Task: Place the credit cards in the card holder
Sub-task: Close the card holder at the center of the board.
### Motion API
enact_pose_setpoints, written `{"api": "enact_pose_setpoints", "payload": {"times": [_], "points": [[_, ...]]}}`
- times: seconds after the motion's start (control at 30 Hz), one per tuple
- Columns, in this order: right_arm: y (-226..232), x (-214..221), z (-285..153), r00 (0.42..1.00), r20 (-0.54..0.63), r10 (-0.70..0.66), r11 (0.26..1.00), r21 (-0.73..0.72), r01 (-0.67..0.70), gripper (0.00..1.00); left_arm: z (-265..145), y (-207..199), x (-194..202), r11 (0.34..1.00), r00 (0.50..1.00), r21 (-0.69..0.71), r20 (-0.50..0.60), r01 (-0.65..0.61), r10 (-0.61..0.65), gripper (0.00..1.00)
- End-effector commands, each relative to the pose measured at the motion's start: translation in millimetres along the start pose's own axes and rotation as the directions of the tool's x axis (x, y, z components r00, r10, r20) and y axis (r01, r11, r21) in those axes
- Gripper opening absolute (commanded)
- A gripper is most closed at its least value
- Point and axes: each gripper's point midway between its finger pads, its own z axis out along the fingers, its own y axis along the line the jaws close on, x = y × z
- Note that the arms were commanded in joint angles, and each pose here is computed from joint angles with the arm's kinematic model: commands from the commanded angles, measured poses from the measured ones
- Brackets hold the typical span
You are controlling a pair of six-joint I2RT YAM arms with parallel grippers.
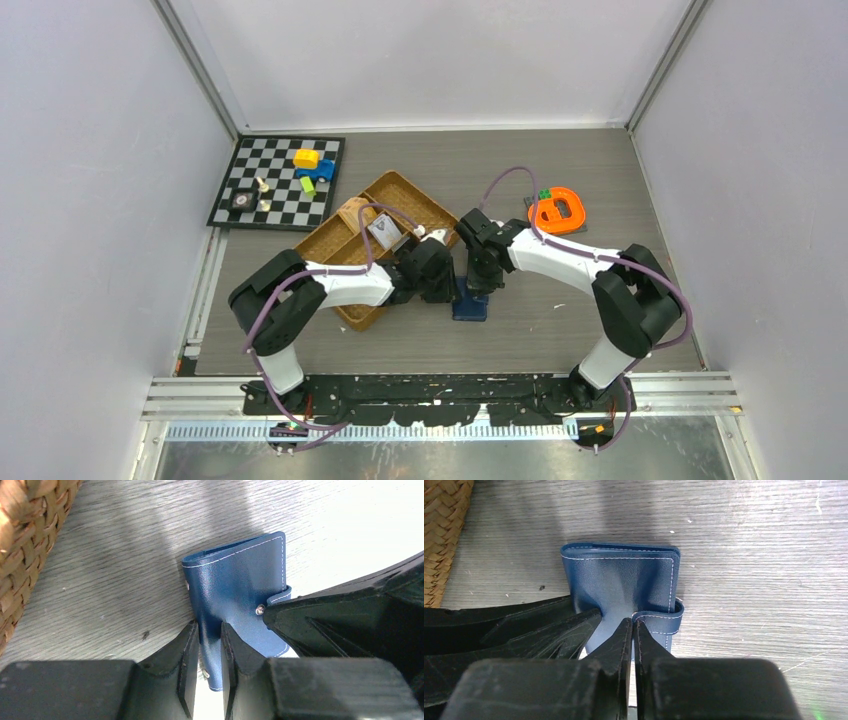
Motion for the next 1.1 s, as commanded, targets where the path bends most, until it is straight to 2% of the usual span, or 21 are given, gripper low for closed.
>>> {"api": "enact_pose_setpoints", "payload": {"times": [0.0,0.1,0.6,1.07], "points": [[4,-9,-5,0.999,0.047,-0.001,1.0,-0.012,0.001,0.04,5,38,43,0.991,0.99,-0.125,-0.136,-0.039,0.022,0.22],[4,-5,-2,1.0,0.03,-0.004,1.0,-0.014,0.004,0.01,5,39,43,0.991,0.99,-0.126,-0.138,-0.041,0.023,0.22],[-9,4,9,1.0,-0.007,-0.026,0.998,0.054,0.026,0.01,4,40,44,0.991,0.99,-0.13,-0.139,-0.038,0.019,0.21],[17,-7,3,0.999,0.046,0.011,0.997,-0.079,-0.007,0.0,4,40,44,0.991,0.99,-0.129,-0.138,-0.036,0.018,0.21]]}}
